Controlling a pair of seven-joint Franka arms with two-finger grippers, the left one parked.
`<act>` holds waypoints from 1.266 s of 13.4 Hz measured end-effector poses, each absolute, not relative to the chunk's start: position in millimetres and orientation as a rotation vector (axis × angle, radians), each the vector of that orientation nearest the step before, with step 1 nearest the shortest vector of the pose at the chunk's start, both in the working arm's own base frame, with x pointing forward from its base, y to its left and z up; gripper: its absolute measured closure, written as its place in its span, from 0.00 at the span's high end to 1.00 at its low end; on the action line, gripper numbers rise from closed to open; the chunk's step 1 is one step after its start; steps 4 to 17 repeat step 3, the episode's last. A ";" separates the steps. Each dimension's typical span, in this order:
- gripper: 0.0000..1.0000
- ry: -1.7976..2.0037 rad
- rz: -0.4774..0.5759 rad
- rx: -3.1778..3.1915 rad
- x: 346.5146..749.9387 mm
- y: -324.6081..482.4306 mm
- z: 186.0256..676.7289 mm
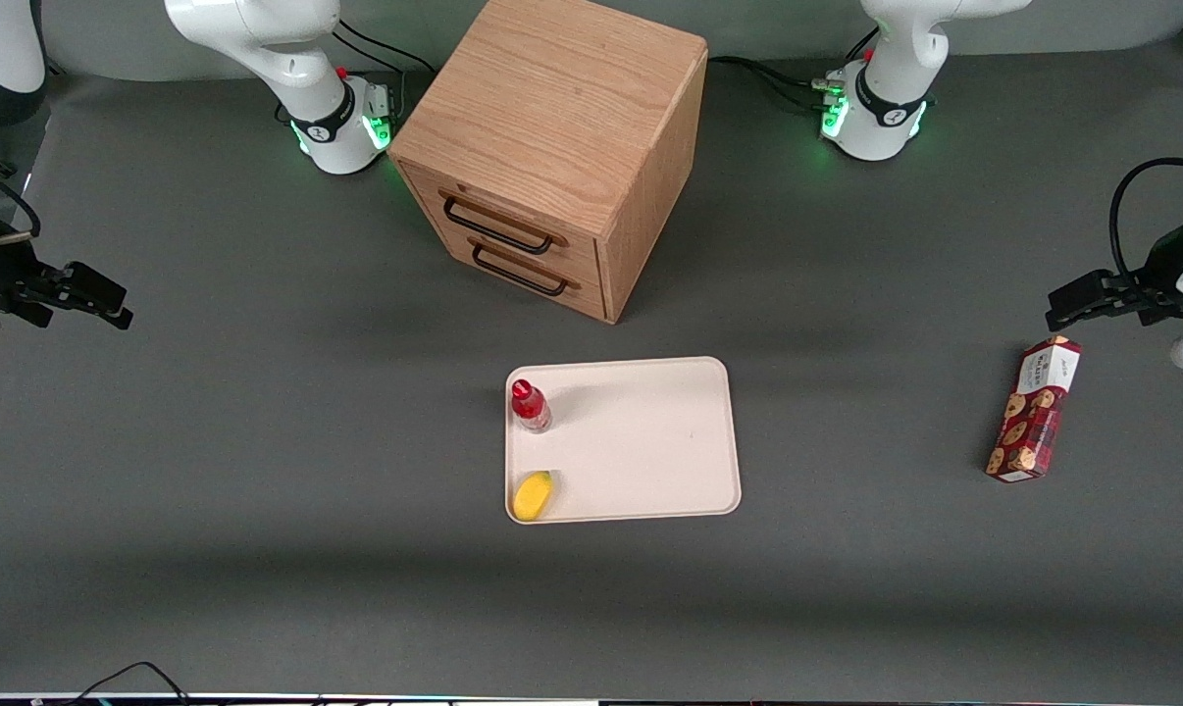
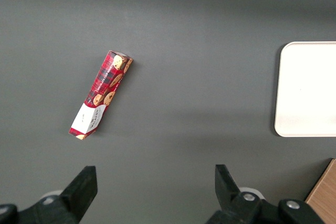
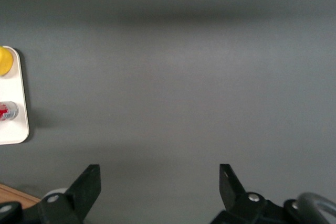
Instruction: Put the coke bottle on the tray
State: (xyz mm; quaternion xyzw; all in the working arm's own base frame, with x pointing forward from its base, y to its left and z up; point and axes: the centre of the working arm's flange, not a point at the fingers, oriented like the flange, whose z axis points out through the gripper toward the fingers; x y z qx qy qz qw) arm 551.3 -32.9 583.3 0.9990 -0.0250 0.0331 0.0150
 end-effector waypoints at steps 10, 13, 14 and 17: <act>1.00 -0.051 0.044 3.115 547.3 -22.8 580.7; 1.00 -0.051 0.044 3.115 547.3 -22.8 580.7; 1.00 -0.051 0.044 3.115 547.3 -22.8 580.7; 1.00 -0.051 0.044 3.115 547.3 -22.8 580.7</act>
